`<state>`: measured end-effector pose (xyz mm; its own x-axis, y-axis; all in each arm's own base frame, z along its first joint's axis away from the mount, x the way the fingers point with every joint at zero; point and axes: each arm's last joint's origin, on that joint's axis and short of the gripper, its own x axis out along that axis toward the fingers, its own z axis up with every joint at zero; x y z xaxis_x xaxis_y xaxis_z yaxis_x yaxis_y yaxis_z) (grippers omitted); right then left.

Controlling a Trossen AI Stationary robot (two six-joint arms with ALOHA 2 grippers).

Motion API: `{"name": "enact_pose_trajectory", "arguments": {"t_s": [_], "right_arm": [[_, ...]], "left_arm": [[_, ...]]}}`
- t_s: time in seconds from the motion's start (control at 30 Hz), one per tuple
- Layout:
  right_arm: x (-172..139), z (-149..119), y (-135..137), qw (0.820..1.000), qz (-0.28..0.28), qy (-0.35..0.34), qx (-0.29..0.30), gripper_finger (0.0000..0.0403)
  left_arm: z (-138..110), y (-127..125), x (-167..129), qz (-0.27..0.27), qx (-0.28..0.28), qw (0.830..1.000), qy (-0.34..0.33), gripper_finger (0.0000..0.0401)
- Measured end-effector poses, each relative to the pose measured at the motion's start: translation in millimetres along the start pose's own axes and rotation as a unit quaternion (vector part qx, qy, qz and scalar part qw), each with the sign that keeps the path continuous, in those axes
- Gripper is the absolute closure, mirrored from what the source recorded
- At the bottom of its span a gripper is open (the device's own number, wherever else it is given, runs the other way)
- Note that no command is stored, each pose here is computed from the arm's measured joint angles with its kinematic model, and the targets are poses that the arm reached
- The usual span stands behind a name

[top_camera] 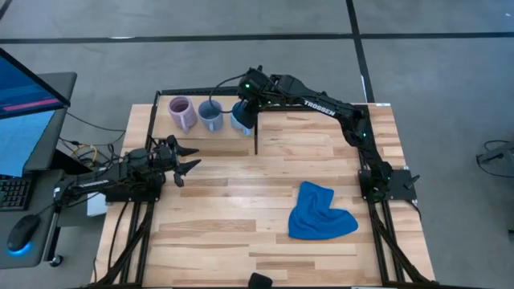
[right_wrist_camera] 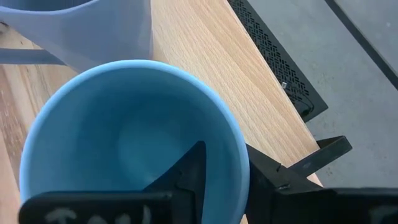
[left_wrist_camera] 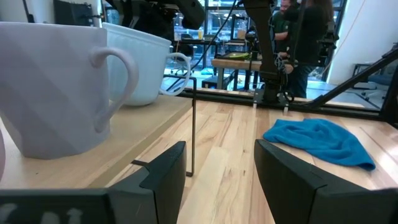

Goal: Stack small to large cups/mugs on shelf
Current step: Put the blue cup on the shelf

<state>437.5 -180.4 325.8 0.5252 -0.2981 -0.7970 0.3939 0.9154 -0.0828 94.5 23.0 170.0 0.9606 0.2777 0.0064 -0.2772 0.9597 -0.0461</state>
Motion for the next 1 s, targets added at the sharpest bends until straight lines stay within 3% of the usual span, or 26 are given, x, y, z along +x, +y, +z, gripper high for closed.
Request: {"name": "enact_pose_trajectory", "arguments": {"t_s": [0.67, 1.0], "right_arm": [[0.0, 0.1, 0.1, 1.000, 0.001, 0.000, -0.014, 0.0295], [0.0, 0.7, 0.2, 1.000, 0.001, -0.004, -0.009, 0.0193]], "left_arm": [[0.0, 0.0, 0.0, 0.000, 0.000, 1.000, 0.000, 0.0221], [0.0, 0.0, 0.0, 0.000, 0.003, 1.000, 0.000, 0.0221]]}}
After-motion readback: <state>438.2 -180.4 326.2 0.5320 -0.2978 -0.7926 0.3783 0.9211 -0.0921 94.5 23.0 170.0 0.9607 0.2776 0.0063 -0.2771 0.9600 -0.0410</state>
